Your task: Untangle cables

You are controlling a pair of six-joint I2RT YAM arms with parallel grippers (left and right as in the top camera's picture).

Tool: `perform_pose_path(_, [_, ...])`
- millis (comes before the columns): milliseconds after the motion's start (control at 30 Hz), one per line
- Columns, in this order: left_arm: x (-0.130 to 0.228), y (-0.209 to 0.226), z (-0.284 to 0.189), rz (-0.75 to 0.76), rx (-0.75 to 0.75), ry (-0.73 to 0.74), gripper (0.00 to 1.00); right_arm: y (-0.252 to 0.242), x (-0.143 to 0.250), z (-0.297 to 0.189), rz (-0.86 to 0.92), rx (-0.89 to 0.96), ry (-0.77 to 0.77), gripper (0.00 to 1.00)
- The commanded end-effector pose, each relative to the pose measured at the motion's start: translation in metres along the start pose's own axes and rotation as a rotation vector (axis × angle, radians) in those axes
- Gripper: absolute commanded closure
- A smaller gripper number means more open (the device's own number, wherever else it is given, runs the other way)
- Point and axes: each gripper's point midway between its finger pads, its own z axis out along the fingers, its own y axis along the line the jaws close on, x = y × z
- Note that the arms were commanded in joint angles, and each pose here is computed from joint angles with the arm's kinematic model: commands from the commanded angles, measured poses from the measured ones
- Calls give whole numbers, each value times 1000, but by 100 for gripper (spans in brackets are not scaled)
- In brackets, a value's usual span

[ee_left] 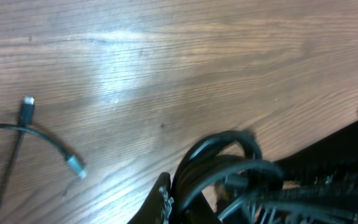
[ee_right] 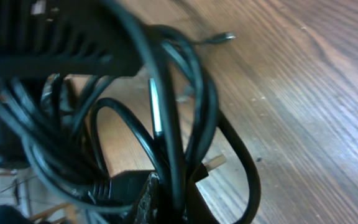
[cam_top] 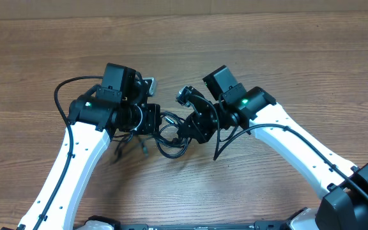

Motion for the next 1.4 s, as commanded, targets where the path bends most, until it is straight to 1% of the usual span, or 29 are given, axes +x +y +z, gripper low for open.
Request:
perform_pose_path(0, [-47, 30, -26, -121, -102, -217, 96, 39, 17, 1, -75, -238, 33, 96])
perform_pose_path(167, [-57, 5, -26, -81, 29, -240, 96, 42, 15, 2, -90, -245, 26, 96])
perform_pose_path(300, [-49, 2, -21, -40, 25, -207, 96, 37, 8, -3, -82, -232, 3, 96])
perform_pose_path(367, [-40, 0, -19, -21, 32, -171, 96, 29, 2, -8, -39, -215, -19, 96])
perform_pose_path(533, [-19, -23, -15, 78, 127, -84, 84, 3, -19, -19, 47, -148, -107, 96])
perform_pose_path(667, [-4, -41, -12, 170, 187, -34, 80, -9, -33, -26, 41, -126, -169, 96])
perform_pose_path(800, [7, -55, -8, 264, 206, -2, 76, -12, -37, -29, 81, -123, -186, 96])
perform_pose_path(900, [11, -58, -6, 319, 195, 2, 70, -12, -38, -29, 108, -124, -185, 96])
perform_pose_path(967, [11, -55, -3, 327, 164, 4, 65, -13, -38, -29, 126, -125, -185, 96])
perform_pose_path(1033, [12, -50, -2, 326, 133, 7, 62, -13, -37, -29, 127, -125, -184, 96])
perform_pose_path(1100, [11, -44, -1, 324, 99, 5, 62, -15, -37, -29, 128, -112, -184, 96])
perform_pose_path(1233, [5, -33, -1, 323, 30, -13, 61, -35, -32, -27, 161, 3, -167, 96])
perform_pose_path(1333, [3, -33, -1, 326, 27, -24, 60, -49, -28, -27, 205, 86, -157, 96])
perform_pose_path(1367, [2, -33, -1, 327, 27, -28, 62, -52, -28, -27, 214, 101, -156, 96])
